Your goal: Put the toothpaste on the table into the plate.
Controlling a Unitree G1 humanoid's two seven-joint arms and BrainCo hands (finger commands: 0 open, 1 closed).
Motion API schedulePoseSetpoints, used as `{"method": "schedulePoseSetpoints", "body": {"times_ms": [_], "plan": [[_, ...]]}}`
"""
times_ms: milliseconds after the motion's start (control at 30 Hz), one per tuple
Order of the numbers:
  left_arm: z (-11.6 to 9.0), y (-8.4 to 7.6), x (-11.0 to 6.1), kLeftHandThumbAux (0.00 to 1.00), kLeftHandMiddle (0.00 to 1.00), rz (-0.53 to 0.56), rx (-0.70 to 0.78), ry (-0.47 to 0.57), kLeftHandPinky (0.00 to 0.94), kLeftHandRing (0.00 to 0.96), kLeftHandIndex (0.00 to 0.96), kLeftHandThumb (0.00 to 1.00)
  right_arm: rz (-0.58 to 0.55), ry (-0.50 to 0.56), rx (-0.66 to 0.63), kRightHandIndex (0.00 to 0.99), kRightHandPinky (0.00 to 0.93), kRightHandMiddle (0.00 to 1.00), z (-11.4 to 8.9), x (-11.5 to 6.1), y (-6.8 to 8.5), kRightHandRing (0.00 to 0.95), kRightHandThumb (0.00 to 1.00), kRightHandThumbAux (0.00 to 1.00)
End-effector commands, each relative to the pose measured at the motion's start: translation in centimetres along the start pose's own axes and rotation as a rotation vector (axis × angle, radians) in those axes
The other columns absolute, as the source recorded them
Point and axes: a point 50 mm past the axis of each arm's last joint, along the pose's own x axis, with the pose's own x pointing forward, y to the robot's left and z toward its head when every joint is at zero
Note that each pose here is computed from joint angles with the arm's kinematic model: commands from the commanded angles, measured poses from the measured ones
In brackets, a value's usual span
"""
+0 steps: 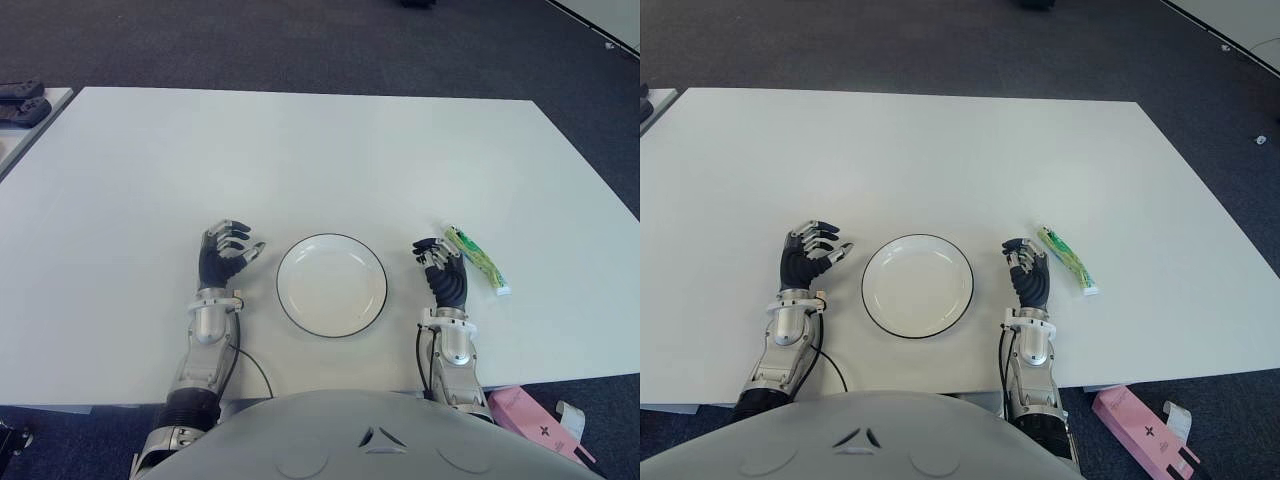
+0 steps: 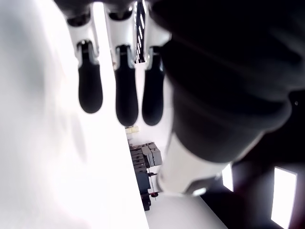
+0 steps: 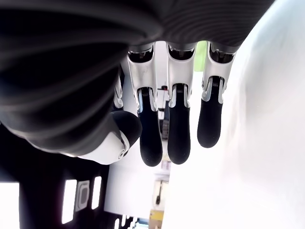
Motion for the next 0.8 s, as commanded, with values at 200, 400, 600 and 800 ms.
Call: {"method": "schedulePoseSetpoints", "body": {"times_ms": [200, 400, 600, 800], "plan": [[-0.7, -0.5, -0.5, 0.998, 0.487, 0.0, 0.012, 0.036, 0.536, 0.519, 0.483, 0.047, -0.136, -0.135, -0.111, 0.429, 0.419, 0.463, 3.0, 0.4, -1.4, 0.433, 0.712, 0.731], [-0.7, -0.6, -0.6, 0.998, 0.486, 0.0, 0.004, 0.038, 0.536, 0.516, 0.482, 0.025, -0.19, -0.213, -0.223, 0.422, 0.363, 0.419, 4.0, 0.3, -1.9, 0.396, 0.705, 0.73], [-0.8, -0.7, -0.6, 0.998, 0.501, -0.002, 0.001, 0.048, 0.534, 0.527, 0.49, 0.005, -0.169, -0.289, -0.424, 0.253, 0.177, 0.201, 4.6, 1.3, -3.6, 0.201, 0.569, 0.692], [-0.8, -0.8, -0.7, 0.998, 0.501, -0.005, -0.007, 0.054, 0.531, 0.524, 0.49, 0.0, -0.175, -0.327, -0.529, 0.093, 0.091, 0.095, 4.3, 2.4, -4.9, 0.091, 0.507, 0.583]]}}
